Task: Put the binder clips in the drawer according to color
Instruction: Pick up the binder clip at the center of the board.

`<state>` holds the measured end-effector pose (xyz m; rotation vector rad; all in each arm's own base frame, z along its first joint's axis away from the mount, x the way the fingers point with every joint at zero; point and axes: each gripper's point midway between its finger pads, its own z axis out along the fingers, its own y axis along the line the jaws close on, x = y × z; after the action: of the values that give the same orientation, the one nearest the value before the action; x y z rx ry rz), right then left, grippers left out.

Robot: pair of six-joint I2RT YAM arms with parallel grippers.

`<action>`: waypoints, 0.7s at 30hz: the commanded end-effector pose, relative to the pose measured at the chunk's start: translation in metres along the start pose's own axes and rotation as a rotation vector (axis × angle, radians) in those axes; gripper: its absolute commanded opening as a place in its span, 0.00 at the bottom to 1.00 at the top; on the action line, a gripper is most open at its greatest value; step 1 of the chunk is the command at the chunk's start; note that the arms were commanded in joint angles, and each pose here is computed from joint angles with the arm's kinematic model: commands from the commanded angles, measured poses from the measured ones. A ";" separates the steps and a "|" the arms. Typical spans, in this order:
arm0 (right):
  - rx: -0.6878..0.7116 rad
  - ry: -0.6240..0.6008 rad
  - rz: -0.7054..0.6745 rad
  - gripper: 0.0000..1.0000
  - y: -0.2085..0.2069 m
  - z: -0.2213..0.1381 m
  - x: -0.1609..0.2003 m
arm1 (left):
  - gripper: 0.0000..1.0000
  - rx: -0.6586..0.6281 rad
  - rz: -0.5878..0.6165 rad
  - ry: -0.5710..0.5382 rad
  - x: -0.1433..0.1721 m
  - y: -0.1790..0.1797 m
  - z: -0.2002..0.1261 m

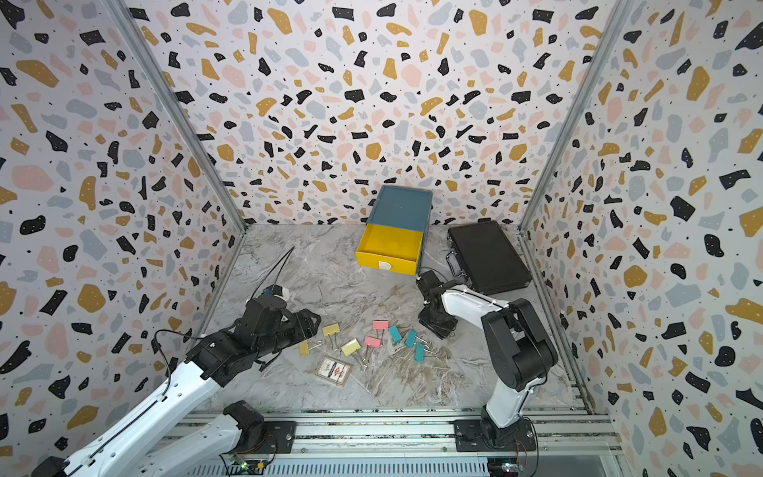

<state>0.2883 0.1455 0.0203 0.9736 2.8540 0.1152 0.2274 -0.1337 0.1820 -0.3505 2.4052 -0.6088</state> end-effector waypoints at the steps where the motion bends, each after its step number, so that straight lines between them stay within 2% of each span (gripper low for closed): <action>1: 0.013 -0.012 0.029 0.38 0.002 -0.001 -0.002 | 0.72 -0.023 0.018 -0.014 0.002 0.009 -0.002; 10: 0.013 -0.050 -0.013 0.17 0.003 -0.006 -0.005 | 0.72 -0.029 0.064 -0.009 0.005 0.014 -0.004; 13: 0.011 -0.111 -0.066 0.16 0.003 -0.024 -0.009 | 0.72 -0.028 0.083 0.014 0.011 0.015 0.003; 16: -0.021 -0.211 -0.144 0.15 0.007 -0.058 -0.018 | 0.72 -0.025 0.108 0.053 0.019 0.016 0.012; 21: -0.131 -0.437 -0.322 0.15 0.025 -0.150 -0.041 | 0.72 -0.014 0.168 0.088 0.025 0.015 0.011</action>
<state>0.3027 0.1472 0.1068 0.6243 2.6680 0.0944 0.2139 -0.1310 0.1487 -0.2106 2.5091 -0.5276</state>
